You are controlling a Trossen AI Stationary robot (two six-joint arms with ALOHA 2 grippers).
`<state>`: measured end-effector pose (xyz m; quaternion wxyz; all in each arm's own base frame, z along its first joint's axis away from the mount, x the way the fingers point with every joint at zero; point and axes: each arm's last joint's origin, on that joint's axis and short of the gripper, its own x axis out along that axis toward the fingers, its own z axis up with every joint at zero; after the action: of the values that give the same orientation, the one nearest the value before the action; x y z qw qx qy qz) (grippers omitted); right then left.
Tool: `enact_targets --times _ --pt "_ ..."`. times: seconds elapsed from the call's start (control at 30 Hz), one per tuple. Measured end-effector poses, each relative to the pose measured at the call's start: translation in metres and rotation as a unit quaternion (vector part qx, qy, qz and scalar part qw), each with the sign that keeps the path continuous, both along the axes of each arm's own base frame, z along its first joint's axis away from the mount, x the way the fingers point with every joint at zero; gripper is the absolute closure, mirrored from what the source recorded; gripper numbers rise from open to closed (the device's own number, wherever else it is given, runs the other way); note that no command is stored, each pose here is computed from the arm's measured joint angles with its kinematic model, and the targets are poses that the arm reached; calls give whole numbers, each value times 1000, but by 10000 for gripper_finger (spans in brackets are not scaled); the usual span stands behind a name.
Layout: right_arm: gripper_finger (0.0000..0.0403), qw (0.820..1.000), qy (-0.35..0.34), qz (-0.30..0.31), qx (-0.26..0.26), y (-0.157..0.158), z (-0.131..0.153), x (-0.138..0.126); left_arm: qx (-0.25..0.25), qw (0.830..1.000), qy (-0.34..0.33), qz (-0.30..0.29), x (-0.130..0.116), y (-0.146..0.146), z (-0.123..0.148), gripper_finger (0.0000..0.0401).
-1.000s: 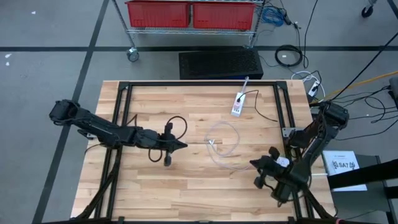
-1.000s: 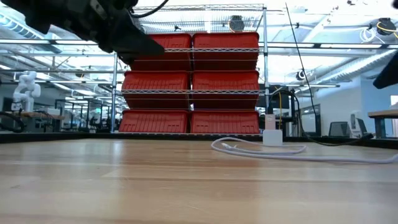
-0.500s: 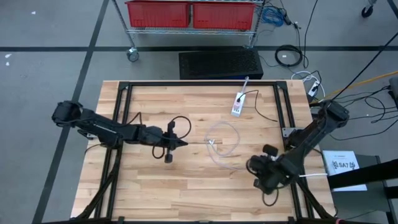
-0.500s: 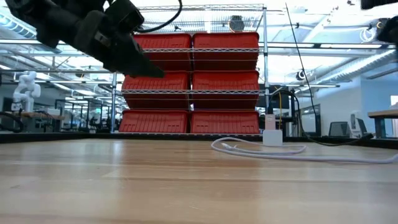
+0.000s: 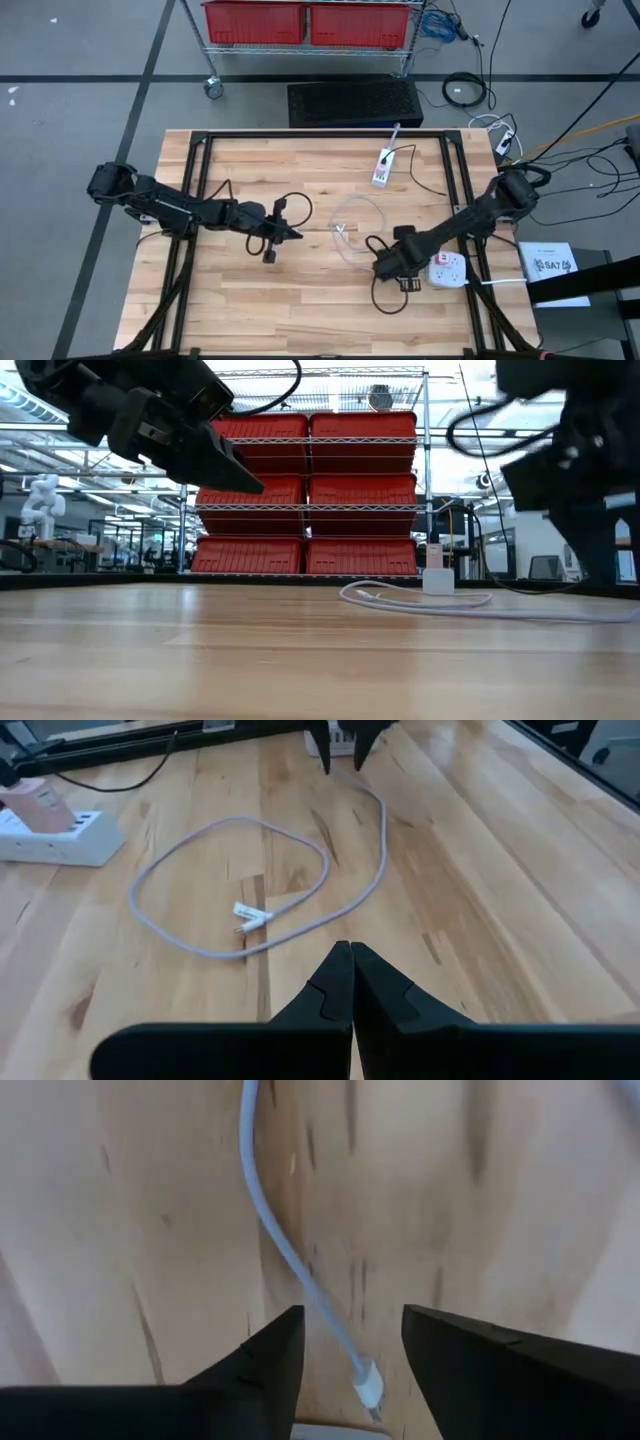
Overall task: Insert USB
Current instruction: Insert the white charger cable into the bottom right orange charger adapter
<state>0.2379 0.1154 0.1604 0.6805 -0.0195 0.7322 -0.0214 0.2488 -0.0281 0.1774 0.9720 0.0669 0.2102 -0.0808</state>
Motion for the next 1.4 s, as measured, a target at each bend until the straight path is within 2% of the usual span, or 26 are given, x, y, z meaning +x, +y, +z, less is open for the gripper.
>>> enact_targets --times 0.17,0.27,0.37,0.47,0.5,0.6,0.7,0.77,0.83,0.9,1.03,1.13,1.2,1.33,1.4 --pt "253 998 28 42 22 -2 -16 8 12 1000 5 -3 0 1 -1 400" --pt "275 997 40 51 45 -3 -23 12 12 1000 9 1 -2 6 -5 400" --pt "320 996 43 67 44 -4 -28 14 -1 1000 -24 -7 -9 13 -12 400" --pt "382 996 32 69 50 -7 -28 18 -32 996 -83 -17 -20 21 -17 400" --pt "391 996 26 67 51 -8 -27 20 -39 994 -102 -19 -25 24 -20 400" --pt "396 997 -24 53 47 -15 -16 29 -53 984 -168 -27 -41 33 -23 400" --pt "400 984 -173 16 29 -26 10 45 -64 971 -230 -33 -56 41 -20 400" --pt "401 966 -256 -5 32 -34 25 48 -66 963 -258 -41 -62 44 -18 400" --pt "402 938 -344 -24 36 -41 39 50 -64 957 -278 -59 -65 47 -15 400" --pt "402 910 -412 -47 16 -51 51 45 -71 953 -286 -73 -66 48 -12 400" --pt "402 861 -501 -88 6 -66 52 38 -68 950 -294 -78 -66 52 -10 400" --pt "403 801 -590 -100 22 -74 55 41 -81 952 -284 -73 -60 54 -7 400" --pt "403 775 -623 -105 25 -78 53 42 -92 959 -259 -69 -52 55 -7 398" --pt "403 745 -659 -96 26 -80 56 47 -114 968 -213 -67 -33 55 -3 373" --pt "403 739 -666 -89 38 -79 56 49 -115 967 -214 -75 -23 53 4 351"
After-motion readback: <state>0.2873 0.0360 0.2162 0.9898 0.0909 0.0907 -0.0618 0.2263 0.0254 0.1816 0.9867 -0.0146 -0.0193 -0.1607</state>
